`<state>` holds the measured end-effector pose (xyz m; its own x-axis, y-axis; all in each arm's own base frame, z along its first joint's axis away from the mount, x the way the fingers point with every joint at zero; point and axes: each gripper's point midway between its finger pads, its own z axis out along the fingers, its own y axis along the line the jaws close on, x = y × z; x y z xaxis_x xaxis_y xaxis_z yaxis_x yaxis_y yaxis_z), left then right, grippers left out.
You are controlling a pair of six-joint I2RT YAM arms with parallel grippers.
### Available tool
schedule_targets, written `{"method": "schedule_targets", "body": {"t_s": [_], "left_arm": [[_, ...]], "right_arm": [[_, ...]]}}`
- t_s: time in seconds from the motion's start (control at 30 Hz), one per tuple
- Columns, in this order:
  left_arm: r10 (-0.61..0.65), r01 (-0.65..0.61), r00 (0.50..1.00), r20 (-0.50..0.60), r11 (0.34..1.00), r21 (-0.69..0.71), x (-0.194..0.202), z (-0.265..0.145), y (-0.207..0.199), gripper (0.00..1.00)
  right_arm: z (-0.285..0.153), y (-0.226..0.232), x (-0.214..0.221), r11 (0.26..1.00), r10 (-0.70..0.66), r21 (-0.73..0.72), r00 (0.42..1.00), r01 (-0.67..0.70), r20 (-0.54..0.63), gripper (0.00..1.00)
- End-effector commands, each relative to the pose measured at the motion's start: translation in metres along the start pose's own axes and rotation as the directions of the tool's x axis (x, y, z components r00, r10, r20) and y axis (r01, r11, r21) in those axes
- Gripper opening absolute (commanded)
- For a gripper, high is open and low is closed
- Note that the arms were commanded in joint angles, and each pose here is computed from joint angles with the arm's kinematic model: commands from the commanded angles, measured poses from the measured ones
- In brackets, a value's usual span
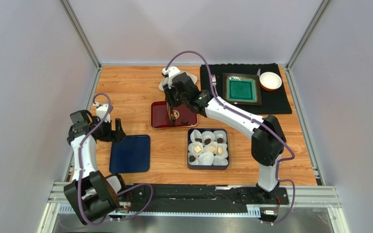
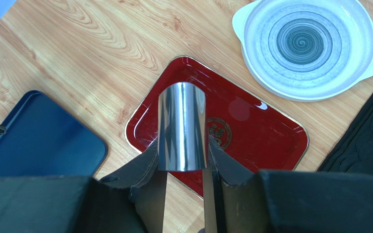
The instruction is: Pack the chocolate
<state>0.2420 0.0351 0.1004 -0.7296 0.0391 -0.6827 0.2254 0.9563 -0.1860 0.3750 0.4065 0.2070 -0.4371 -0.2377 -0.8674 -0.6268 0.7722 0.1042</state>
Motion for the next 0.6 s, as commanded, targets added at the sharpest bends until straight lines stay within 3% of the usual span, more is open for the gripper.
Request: {"method": "schedule_targets", "body": {"t_s": [0.0,0.3,0.43,0.57], "left_arm": [[0.035,-0.035,0.999,0.024,0.999,-0.019,-0.005,-0.003,0.006,0.91],[0.036,-0.035,0.999,0.027,0.999,-0.021,-0.007,-0.004,0.006,0.9],[0.033,-0.032,0.999,0.026,0.999,-0.017,-0.005,-0.003,0.005,0.9],[0.028,-0.028,0.999,0.025,1.0,-0.014,-0.005,-0.002,0.005,0.9]], "right_arm": [[-0.037,0.008,-0.071,0.999,-0.003,-0.036,0.986,0.009,0.167,0.18],[-0.118,0.004,-0.103,0.999,-0.033,-0.031,0.964,0.043,0.262,0.15],[-0.159,-0.002,-0.084,0.998,-0.044,-0.025,0.97,0.051,0.241,0.15],[-0.187,-0.01,-0.039,0.998,-0.053,-0.003,0.985,0.055,0.166,0.15]]}}
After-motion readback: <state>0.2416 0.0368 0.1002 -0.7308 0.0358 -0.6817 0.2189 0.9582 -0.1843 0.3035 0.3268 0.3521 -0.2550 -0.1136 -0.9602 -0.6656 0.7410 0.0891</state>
